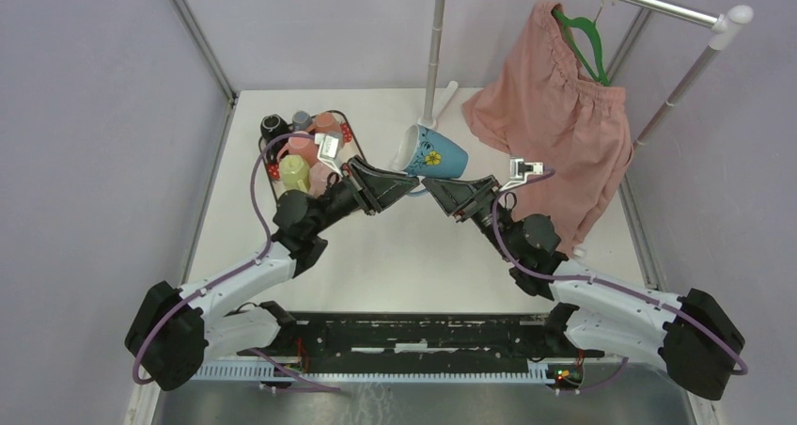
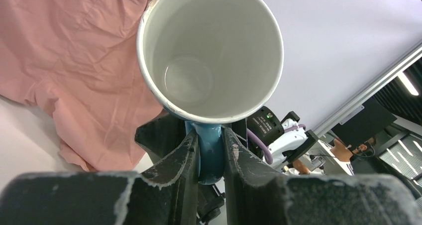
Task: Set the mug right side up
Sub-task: Turn over the cup on the tray, then place the cup at the center of the board.
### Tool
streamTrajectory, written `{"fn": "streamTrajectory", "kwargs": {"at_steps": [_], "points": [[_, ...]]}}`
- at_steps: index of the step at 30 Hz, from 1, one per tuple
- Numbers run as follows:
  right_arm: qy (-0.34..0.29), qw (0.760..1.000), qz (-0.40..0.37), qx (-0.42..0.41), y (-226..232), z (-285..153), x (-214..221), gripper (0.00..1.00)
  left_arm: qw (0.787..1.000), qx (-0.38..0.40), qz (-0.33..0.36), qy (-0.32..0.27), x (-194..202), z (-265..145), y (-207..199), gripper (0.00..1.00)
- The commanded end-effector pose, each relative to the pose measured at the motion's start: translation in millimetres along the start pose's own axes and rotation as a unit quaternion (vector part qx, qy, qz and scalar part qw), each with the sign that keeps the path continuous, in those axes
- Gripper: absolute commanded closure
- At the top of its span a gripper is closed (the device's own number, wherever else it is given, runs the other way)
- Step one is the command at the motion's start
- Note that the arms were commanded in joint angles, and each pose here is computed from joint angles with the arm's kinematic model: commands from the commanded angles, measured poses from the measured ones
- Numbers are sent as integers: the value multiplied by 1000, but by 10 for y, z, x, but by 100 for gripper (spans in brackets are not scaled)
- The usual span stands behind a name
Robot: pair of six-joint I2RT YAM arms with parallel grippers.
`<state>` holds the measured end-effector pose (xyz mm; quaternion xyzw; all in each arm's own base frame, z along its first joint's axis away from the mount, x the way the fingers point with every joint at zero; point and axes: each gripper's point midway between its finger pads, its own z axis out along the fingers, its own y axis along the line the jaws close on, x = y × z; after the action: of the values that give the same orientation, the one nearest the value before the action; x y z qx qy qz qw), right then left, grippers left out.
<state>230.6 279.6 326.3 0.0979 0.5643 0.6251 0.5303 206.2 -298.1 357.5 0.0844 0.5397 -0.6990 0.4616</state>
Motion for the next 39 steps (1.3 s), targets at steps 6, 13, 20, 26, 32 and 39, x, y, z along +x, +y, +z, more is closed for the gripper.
{"fn": "streamTrajectory", "kwargs": {"at_steps": [6,13,20,26,32,39], "points": [[-18,999,-33,3,-14,-47,-102,38,994,52,87,-29,-259,35,-409,98],[4,998,-68,-8,33,-170,-74,35,989,-41,146,-2,-274,-4,-145,98],[27,994,-108,-17,78,-307,-53,33,975,-114,185,38,-225,-55,152,98],[50,983,-173,46,-183,-473,-68,33,957,-193,201,76,-160,-127,523,98],[53,971,-209,105,-422,-700,-147,33,939,-254,206,104,-107,-102,906,98],[51,961,-226,150,-600,-937,-226,33,915,-295,229,149,-4,26,1382,98]]}}
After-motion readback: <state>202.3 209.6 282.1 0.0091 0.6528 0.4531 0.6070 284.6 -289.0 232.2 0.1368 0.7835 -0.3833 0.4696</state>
